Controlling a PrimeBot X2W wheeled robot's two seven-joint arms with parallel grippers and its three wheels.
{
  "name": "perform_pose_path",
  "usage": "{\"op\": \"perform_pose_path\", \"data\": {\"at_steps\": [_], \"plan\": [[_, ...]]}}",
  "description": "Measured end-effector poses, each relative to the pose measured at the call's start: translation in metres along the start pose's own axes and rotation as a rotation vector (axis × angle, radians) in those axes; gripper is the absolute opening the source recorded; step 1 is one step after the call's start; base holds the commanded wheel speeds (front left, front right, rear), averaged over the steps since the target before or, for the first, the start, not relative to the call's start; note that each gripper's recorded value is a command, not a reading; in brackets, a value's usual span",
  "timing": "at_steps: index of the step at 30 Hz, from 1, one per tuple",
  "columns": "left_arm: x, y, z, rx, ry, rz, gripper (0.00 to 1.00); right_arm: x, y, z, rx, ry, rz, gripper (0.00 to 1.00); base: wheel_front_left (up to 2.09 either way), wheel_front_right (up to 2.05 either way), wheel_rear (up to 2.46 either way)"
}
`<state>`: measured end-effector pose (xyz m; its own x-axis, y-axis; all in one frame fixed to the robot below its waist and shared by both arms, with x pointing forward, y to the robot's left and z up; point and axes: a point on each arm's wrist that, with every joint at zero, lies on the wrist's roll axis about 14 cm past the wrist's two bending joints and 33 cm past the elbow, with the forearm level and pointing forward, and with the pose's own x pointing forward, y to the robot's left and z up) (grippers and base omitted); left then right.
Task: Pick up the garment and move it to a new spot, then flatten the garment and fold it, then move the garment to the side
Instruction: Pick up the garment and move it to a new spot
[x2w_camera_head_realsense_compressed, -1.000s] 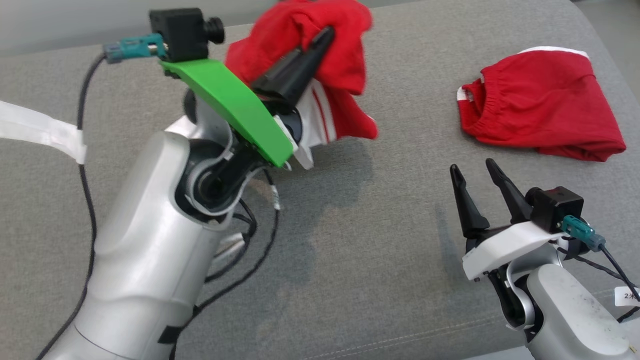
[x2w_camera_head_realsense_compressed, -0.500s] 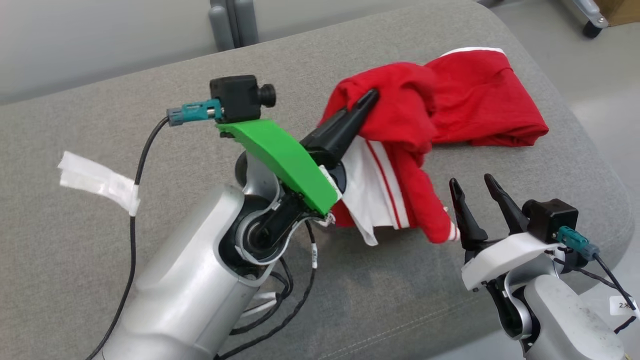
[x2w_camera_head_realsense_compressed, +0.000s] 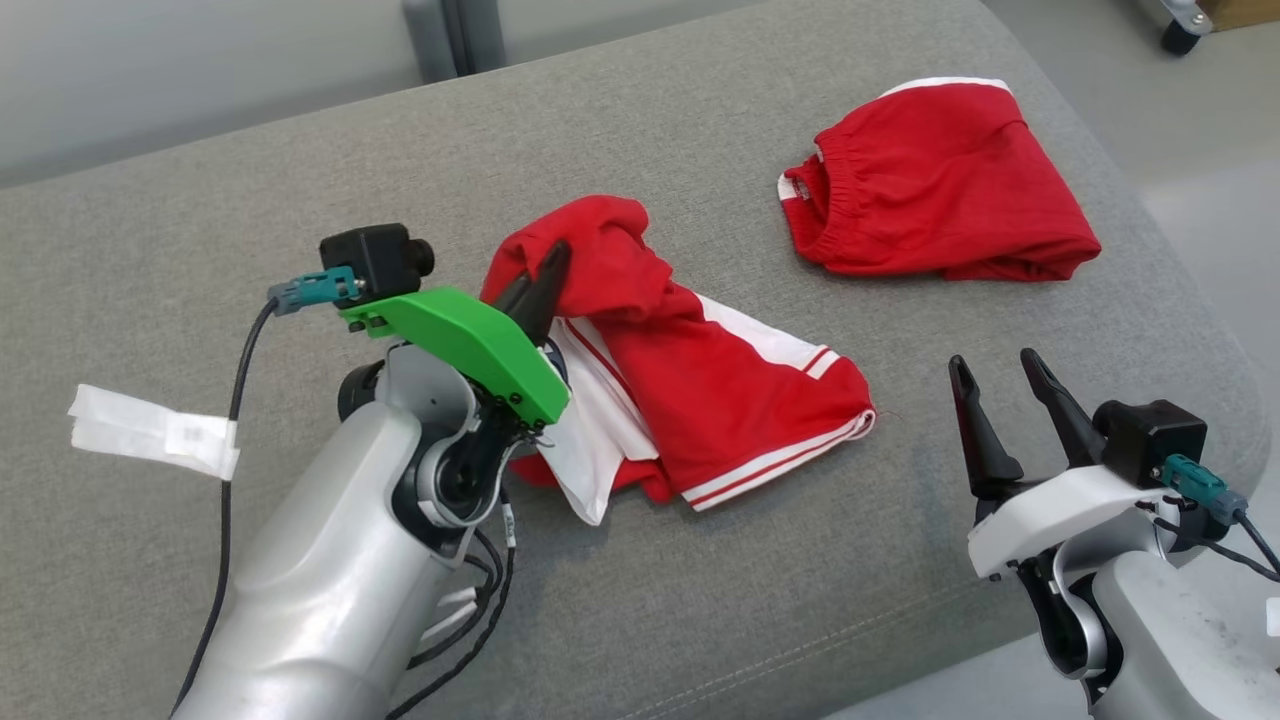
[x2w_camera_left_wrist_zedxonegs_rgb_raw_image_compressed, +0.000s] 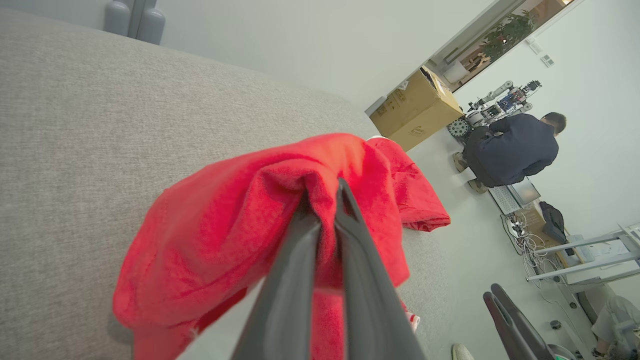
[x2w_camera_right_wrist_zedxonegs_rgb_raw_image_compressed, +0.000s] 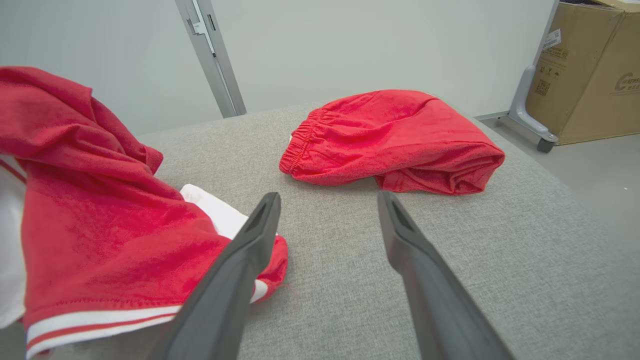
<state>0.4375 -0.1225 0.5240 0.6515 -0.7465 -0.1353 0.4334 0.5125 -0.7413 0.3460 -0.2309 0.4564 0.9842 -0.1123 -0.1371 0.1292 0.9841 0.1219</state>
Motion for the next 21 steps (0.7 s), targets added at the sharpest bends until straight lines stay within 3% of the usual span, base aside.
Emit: {"op": "perform_pose_path", "data": {"at_steps": [9,11,12,13,14,21], "plan": [[-0.021,0.076,0.024,-0.023,-0.082,0.215,0.03,0.010,0.012,-0.005,-0.039,0.016,0.063,1.00,0.00,0.00,0.00],[-0.028,0.092,0.026,-0.038,-0.094,0.264,0.25,0.012,0.019,-0.006,-0.057,0.021,0.096,1.00,0.00,0.00,0.00],[-0.031,0.100,0.026,-0.047,-0.099,0.287,0.43,0.013,0.023,-0.007,-0.069,0.024,0.114,1.00,0.00,0.00,0.00],[-0.035,0.108,0.025,-0.054,-0.100,0.313,0.87,0.013,0.030,-0.009,-0.077,0.027,0.143,1.00,0.00,0.00,0.00],[-0.038,0.114,0.025,-0.058,-0.100,0.332,1.00,0.013,0.037,-0.011,-0.082,0.031,0.170,1.00,0.00,0.00,0.00],[-0.051,0.128,0.026,-0.015,-0.110,0.384,1.00,-0.001,0.109,-0.023,-0.116,0.058,0.442,1.00,0.00,0.00,0.00]]}}
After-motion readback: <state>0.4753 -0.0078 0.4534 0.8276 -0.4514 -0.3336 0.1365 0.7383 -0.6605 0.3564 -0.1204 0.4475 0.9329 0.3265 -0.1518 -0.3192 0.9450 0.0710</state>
